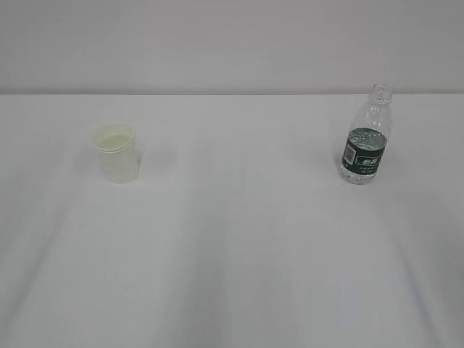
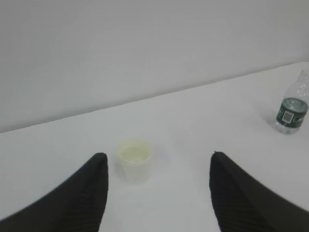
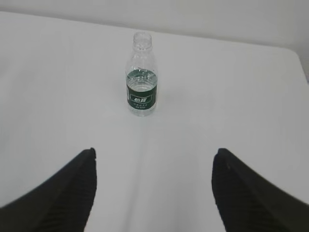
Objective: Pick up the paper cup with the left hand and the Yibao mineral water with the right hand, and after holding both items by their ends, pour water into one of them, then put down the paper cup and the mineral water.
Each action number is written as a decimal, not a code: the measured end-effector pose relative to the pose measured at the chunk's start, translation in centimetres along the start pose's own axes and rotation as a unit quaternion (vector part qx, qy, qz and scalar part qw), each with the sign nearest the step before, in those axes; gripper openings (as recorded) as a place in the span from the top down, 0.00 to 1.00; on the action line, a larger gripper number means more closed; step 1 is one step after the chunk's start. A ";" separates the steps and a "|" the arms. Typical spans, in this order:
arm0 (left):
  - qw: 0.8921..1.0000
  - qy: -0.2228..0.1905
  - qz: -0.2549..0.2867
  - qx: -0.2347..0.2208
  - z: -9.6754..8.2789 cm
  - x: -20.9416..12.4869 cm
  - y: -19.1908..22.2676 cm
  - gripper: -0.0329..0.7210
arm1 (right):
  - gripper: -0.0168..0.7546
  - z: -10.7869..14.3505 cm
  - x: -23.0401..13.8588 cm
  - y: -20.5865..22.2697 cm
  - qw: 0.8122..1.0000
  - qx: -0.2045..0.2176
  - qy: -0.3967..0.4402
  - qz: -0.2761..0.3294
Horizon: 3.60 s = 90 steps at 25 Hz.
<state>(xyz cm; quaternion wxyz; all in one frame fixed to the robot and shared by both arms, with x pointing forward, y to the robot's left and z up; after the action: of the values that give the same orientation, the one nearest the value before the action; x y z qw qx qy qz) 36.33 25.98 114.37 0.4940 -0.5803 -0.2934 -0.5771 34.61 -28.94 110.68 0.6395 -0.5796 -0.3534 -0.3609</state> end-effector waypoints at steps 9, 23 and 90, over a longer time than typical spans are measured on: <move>0.999 0.040 0.008 0.000 -0.3 -0.4 -2.0 0.34 | 0.26 -0.1 -1.3 -3.9 0.999 0.014 0.008 -0.041; 0.998 0.039 0.048 -0.023 -0.9 -1.4 -2.8 0.34 | 0.26 -0.3 -2.4 -5.5 0.999 0.013 0.007 -0.038; 0.993 0.028 0.100 -0.056 -1.5 -2.4 -3.1 0.36 | 0.28 -2.3 -11.1 -7.6 0.997 -0.046 0.052 0.036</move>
<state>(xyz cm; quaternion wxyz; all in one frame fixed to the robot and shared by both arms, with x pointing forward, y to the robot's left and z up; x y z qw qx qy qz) 32.54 26.18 112.50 0.5240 -0.6173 -0.1865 -0.5564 22.61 -31.20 104.51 0.6422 -0.6012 -0.2819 -0.3828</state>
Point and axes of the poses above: a point on each arm's last joint axis where the gripper is mounted, y pointing out along that axis toward the gripper, z along the wrist's bending axis when the last joint is at zero, x = y × z, the point moved 1 cm from there along y, pointing out along that axis toward the gripper, and after that the axes turned 11 degrees about y, right-handed, at the moved point
